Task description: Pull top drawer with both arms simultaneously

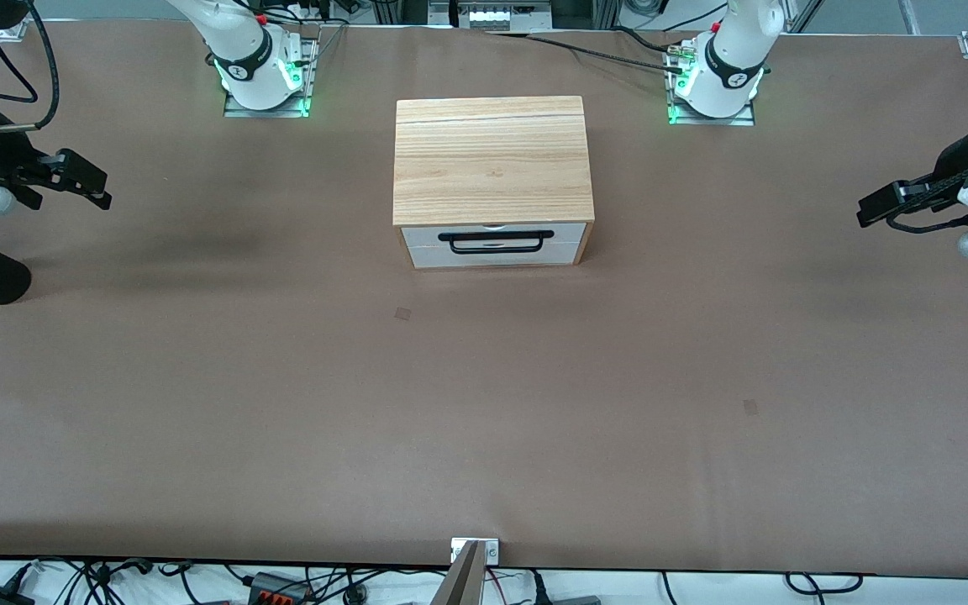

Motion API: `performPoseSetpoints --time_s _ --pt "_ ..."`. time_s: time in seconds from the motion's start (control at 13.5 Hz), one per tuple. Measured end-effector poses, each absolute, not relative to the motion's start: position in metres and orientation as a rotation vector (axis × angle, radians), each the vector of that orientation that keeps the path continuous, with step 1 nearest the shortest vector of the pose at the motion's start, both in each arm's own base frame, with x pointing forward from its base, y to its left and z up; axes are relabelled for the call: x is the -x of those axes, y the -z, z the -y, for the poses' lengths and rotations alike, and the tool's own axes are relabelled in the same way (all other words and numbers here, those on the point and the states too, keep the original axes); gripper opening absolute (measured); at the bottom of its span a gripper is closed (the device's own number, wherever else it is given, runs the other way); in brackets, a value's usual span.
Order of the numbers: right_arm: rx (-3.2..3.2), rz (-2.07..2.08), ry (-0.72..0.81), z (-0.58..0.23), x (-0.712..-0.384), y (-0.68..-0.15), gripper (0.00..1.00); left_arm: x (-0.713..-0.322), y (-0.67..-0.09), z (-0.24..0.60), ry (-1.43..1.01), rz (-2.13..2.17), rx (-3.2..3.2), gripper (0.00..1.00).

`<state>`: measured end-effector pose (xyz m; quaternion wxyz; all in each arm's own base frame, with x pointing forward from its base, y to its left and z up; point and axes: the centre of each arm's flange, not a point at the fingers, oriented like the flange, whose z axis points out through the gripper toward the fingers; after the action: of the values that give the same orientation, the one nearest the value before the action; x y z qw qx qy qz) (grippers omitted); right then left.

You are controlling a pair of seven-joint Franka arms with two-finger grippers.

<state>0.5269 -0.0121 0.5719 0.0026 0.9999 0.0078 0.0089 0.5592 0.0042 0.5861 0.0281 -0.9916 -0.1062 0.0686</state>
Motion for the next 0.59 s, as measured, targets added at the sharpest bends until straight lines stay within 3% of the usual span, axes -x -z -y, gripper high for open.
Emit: performPoseSetpoints --time_s 0.59 --pt "-3.136 -0.023 -0.012 0.0125 -0.5265 -0.57 1.0 -0.5611 -0.5868 0.0 -0.199 0.241 3.11 1.0"
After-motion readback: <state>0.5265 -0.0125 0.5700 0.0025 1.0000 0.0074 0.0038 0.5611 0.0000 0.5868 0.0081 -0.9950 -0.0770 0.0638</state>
